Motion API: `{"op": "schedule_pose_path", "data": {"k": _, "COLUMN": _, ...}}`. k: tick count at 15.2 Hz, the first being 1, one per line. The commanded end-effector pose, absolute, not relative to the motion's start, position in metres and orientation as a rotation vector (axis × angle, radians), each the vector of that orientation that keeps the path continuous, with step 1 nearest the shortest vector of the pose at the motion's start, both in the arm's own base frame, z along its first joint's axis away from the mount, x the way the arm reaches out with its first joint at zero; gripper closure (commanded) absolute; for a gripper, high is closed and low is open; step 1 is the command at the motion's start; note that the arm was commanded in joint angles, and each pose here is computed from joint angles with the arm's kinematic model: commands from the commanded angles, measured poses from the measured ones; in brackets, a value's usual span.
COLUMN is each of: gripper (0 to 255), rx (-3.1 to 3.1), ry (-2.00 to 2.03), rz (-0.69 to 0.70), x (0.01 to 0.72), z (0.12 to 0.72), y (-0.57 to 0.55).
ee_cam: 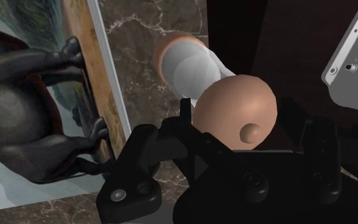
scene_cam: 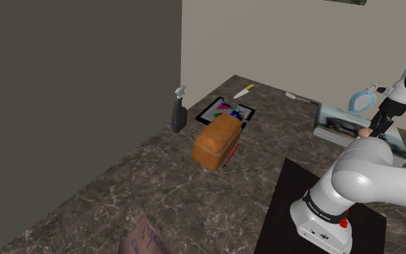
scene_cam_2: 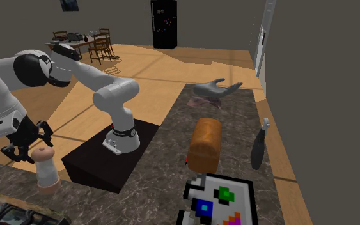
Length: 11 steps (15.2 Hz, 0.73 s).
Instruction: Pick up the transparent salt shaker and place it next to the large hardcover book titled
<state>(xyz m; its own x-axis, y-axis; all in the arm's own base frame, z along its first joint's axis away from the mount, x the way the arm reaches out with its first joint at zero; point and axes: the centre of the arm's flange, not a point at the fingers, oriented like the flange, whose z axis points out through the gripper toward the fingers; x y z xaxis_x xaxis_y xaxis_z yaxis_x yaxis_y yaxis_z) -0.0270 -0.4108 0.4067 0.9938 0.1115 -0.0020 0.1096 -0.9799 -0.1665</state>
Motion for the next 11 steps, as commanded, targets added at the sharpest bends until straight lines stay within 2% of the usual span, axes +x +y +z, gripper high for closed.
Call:
{"op": "schedule_pose_path", "data": {"k": 1, "gripper": 255, "rx": -2.970, "ry": -0.166, "rz": 0.017, "x": -0.027, "z": 0.406, "y": -0.411}}
{"op": "schedule_pose_path", "data": {"k": 4, "gripper": 255, "rx": -2.970, "ry": -0.166, "rz": 0.017, "x": -0.027, "z": 0.406, "y": -0.411}}
{"op": "schedule_pose_path", "data": {"k": 5, "gripper": 0, "rx": -2.970, "ry": -0.166, "rz": 0.017, "x": -0.027, "z": 0.406, "y": -0.411}}
{"op": "schedule_pose_path", "data": {"k": 11, "gripper": 0, "rx": -2.970, "ry": -0.166, "rz": 0.017, "x": -0.027, "z": 0.419, "y": -0.413}}
